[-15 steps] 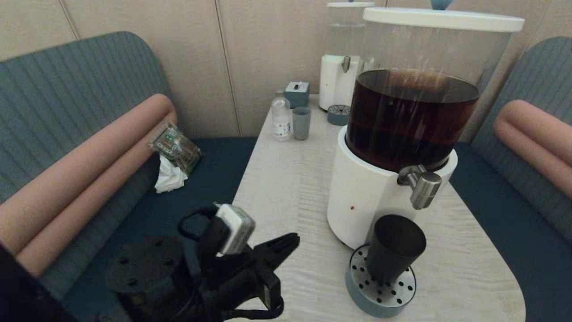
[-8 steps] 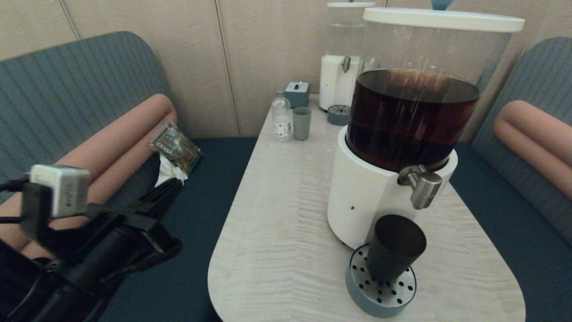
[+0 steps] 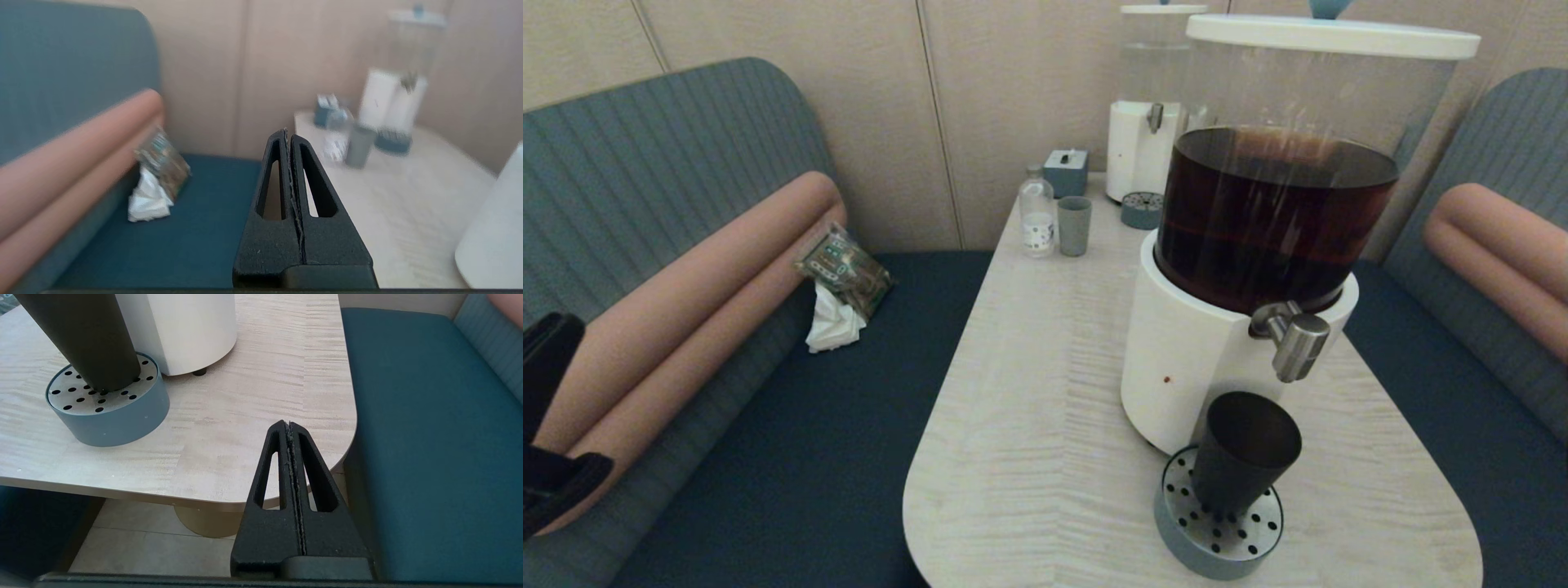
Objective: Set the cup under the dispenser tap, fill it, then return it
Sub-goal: Turn on the faucet
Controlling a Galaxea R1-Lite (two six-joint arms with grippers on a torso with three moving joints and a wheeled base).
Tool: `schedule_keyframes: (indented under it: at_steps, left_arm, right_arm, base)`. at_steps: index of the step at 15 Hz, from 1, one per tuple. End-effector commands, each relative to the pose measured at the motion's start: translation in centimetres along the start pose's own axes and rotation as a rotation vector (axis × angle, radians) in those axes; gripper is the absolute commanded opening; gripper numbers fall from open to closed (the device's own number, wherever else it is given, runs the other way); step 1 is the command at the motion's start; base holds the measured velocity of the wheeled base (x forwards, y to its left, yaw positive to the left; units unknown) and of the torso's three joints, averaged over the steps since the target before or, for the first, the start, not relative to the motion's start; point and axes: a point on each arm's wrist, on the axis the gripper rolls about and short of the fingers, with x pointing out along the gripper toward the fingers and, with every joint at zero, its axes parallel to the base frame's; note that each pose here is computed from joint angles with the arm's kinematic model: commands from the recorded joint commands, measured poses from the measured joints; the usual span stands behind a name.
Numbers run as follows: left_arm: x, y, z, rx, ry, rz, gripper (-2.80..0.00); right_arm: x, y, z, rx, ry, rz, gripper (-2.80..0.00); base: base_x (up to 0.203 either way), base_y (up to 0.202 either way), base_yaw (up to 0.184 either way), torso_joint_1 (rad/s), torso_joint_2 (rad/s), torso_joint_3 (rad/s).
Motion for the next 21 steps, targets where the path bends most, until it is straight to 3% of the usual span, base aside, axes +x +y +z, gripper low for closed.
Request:
schedule_keyframes:
  at_steps: [1, 8, 12, 14, 15, 19, 21]
  left_arm:
    - [-4.4, 1.2, 2.2, -0.034, -0.123, 0.025, -2.80]
    - [-10.9, 2.3, 1.8, 0.041, -0.198, 0.188, -2.80]
    - [-12.1, 2.3, 1.5, 0.058, -0.302, 0.167, -2.80]
    - [-13.6, 2.3, 1.0, 0.078, -0.332, 0.110, -2.80]
    - [-13.8, 2.4, 0.3, 0.096, -0.279, 0.092, -2.80]
    - [-13.6, 2.9, -3.6, 0.186, 0.096, 0.101, -2.80]
    - [-13.9, 3.1, -5.1, 0.223, 0.245, 0.098, -2.80]
  right_arm:
    - [0.0, 0.0, 0.0, -0.001, 0.000, 0.002, -2.80]
    - [0.0, 0.0, 0.0, -0.007, 0.000, 0.005, -2.80]
    - [0.0, 0.0, 0.0, -0.001, 0.001, 0.000, -2.80]
    - [0.0, 0.0, 0.0, -0.001, 0.000, -0.001, -2.80]
    - [0.0, 0.0, 0.0, -0.001, 0.001, -0.001, -2.80]
    - [0.0, 0.0, 0.0, -0.003, -0.001, 0.000, -2.80]
    - [0.0, 0.0, 0.0, -0.006, -0.001, 0.002, -2.80]
  base:
    - [0.000, 0.000, 0.000, 0.000, 0.00, 0.000]
    - [0.000, 0.000, 0.000, 0.000, 0.00, 0.000]
    - [0.000, 0.000, 0.000, 0.000, 0.00, 0.000]
    - [0.000, 0.000, 0.000, 0.000, 0.00, 0.000]
    - [0.000, 0.000, 0.000, 0.000, 0.00, 0.000]
    - [0.000, 0.000, 0.000, 0.000, 0.00, 0.000]
    - [0.000, 0.000, 0.000, 0.000, 0.00, 0.000]
